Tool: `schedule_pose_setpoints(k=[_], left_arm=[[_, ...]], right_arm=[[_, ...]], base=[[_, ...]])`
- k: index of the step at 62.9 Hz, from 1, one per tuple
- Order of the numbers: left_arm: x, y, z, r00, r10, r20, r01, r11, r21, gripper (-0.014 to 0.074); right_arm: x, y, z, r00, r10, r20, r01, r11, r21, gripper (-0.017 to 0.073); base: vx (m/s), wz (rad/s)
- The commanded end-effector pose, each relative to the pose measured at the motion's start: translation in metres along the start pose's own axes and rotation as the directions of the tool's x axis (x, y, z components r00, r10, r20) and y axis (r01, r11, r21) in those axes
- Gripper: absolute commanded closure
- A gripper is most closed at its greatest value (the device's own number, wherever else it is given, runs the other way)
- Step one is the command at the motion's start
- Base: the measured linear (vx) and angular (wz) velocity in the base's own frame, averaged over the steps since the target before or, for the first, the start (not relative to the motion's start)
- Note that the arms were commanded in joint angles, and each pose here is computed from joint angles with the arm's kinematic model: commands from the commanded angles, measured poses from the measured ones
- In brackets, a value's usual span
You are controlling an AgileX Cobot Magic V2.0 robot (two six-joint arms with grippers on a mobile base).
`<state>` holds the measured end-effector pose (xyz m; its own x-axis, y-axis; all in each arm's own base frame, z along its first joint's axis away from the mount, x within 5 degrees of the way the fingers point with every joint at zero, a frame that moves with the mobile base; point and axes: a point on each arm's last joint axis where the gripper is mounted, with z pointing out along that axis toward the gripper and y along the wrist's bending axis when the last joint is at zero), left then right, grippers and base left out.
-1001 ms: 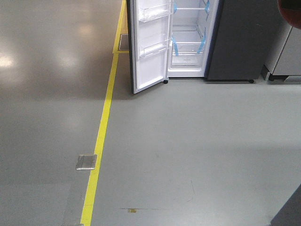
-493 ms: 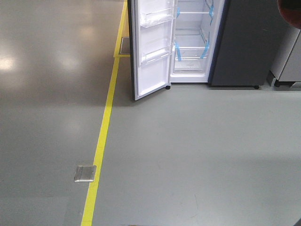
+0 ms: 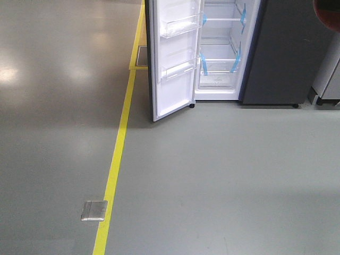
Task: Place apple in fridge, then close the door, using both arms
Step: 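Drive toward the open white refrigerator carrying the apple, then approach the refrigerator door bins with the apple in the right gripper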
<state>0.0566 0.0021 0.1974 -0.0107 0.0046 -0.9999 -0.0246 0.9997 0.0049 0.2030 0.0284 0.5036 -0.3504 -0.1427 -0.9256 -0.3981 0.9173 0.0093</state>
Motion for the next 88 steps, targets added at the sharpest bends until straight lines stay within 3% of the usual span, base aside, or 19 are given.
schedule_pose_setpoints(k=[1, 88], left_arm=[[0.0017, -0.0019, -0.0001, 0.998, -0.009, 0.062, 0.008, 1.0, 0.023, 0.0601], [0.0017, -0.0019, -0.0001, 0.998, -0.009, 0.062, 0.008, 1.0, 0.023, 0.0601]], right_arm=[[-0.0144, 0.003, -0.0135, 0.993, -0.013, 0.119, 0.011, 1.0, 0.021, 0.0568], [-0.0144, 0.003, -0.0135, 0.993, -0.013, 0.119, 0.011, 1.0, 0.021, 0.0568]], base=[[0.18, 0.0], [0.16, 0.0]])
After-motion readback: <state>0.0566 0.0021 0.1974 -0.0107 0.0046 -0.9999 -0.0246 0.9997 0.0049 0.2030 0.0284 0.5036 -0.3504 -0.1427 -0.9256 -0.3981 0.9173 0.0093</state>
